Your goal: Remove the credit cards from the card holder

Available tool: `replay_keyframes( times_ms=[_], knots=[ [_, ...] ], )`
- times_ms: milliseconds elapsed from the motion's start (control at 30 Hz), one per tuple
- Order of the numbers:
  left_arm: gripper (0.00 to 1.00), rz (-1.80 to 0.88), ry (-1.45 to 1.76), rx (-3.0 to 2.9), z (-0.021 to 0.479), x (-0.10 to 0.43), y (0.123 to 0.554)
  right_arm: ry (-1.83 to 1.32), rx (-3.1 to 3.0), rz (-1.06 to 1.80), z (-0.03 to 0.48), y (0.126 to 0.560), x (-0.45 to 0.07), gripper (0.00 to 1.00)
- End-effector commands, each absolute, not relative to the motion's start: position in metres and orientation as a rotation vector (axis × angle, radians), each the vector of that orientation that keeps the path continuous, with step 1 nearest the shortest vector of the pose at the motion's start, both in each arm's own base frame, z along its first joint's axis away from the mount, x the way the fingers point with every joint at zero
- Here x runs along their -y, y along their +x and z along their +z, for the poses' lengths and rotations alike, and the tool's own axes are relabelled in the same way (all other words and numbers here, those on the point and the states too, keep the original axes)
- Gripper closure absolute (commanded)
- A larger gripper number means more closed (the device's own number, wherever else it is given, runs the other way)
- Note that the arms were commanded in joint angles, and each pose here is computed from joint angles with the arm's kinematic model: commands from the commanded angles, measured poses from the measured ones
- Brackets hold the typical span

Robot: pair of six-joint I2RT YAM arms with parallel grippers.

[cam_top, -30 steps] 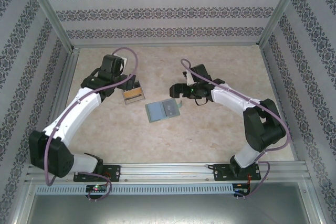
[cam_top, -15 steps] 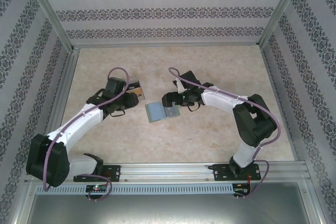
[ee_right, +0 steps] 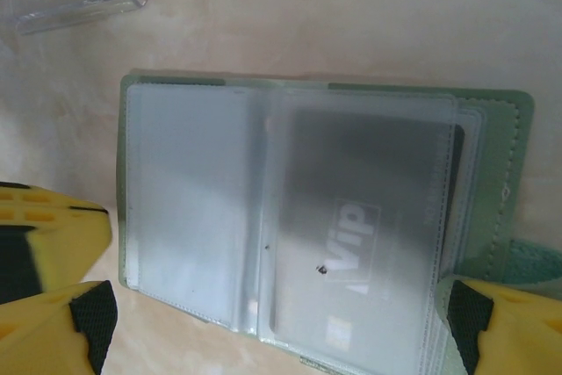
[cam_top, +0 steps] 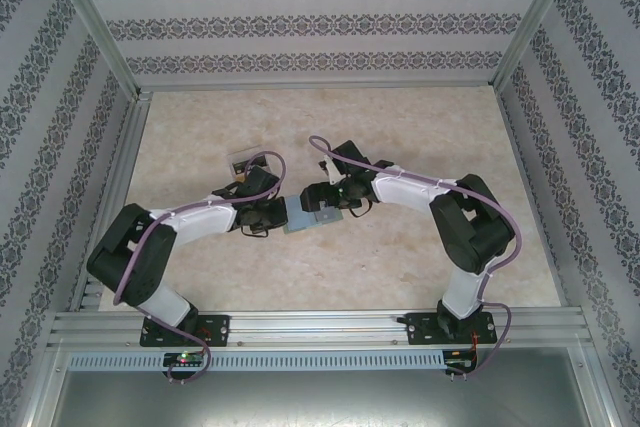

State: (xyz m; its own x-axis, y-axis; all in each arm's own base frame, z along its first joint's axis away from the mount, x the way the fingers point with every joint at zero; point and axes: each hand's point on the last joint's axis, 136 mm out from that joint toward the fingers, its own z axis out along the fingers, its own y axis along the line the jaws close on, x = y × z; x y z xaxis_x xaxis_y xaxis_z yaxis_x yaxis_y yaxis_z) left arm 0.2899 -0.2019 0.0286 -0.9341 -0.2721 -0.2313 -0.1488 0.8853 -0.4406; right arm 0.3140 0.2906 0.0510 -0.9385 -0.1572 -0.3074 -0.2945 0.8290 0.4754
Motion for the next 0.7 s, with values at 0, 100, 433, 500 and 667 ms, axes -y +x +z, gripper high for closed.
replay_keyframes(
  times_ms=[0, 100, 433, 500, 667],
  knots=[
    [0.94, -0.63, -0.321, -2.744, 0.03, 0.209, 0.296, -0.329, -2.774, 0.781, 0.046, 0.316, -0.295, 0.02],
    [0.94, -0.611, -0.316, -2.768, 0.023, 0.208, 0.293, -0.318, -2.791, 0.727, 0.04, 0.316, -0.289, 0.02],
    [0.94, -0.589, -0.319, -2.82, 0.008, 0.208, 0.287, -0.322, -2.809, 0.774, 0.038, 0.311, -0.295, 0.02],
    [0.94, -0.59, -0.32, -2.822, 0.007, 0.208, 0.288, -0.325, -2.804, 0.81, 0.04, 0.309, -0.301, 0.02],
    [0.94, -0.584, -0.319, -2.822, 0.008, 0.207, 0.287, -0.307, -2.785, 0.718, 0.048, 0.314, -0.29, 0.02]
  ],
)
